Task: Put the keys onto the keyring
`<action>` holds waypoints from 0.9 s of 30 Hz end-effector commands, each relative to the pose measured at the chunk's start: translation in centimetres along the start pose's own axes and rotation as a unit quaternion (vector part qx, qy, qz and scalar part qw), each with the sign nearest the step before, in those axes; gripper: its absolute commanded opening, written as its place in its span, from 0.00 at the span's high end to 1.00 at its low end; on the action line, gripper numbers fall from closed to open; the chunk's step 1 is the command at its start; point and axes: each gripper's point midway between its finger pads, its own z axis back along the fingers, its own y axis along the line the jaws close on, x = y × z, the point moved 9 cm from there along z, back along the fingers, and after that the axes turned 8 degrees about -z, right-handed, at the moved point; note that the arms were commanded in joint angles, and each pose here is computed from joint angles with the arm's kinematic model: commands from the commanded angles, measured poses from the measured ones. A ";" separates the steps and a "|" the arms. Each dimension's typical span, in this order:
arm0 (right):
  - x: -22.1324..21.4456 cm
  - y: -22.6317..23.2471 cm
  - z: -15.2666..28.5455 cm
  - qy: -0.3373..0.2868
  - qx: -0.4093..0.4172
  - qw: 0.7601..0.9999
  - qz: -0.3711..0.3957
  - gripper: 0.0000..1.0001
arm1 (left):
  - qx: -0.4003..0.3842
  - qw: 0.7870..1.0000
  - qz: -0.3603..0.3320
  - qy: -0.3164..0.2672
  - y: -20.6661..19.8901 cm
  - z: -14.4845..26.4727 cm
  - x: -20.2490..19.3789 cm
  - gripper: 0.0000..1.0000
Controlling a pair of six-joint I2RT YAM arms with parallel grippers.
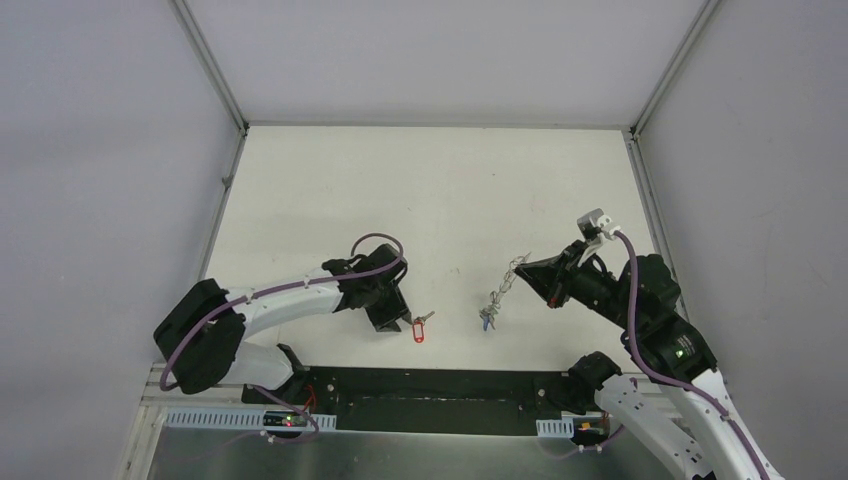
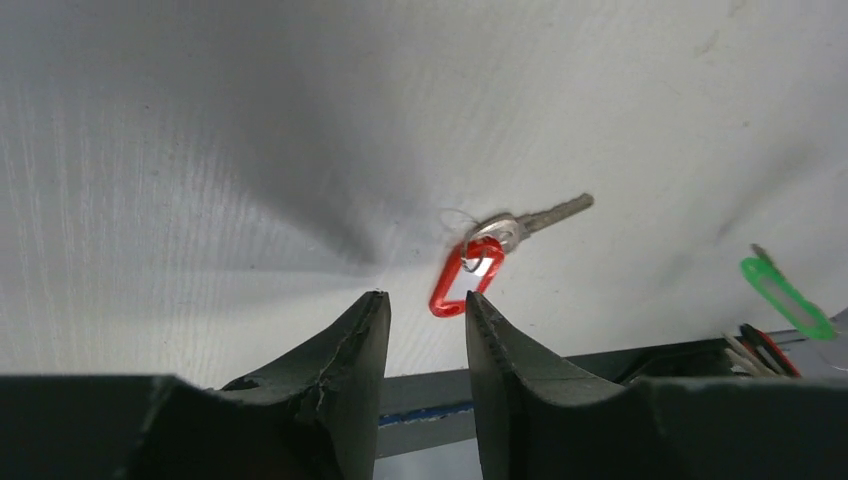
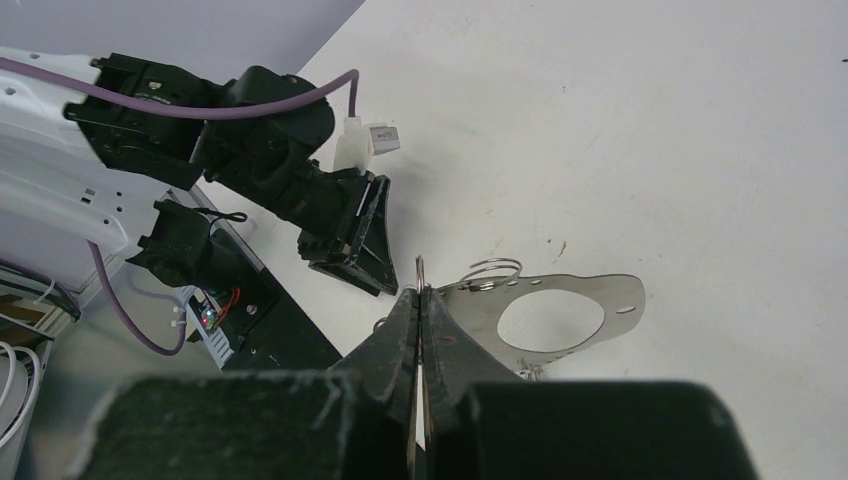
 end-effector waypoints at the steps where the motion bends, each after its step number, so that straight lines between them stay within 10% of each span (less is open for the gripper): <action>1: 1.2 0.8 0.3 -0.029 0.016 0.999 0.000 1.00 | 0.007 0.999 0.018 0.033 -0.5 -0.9 0.1 0.68; 27: 1.2 1.0 0.1 -0.025 0.023 0.999 -0.007 1.00 | -0.045 0.999 0.002 -0.027 -1.3 0.2 1.1 0.67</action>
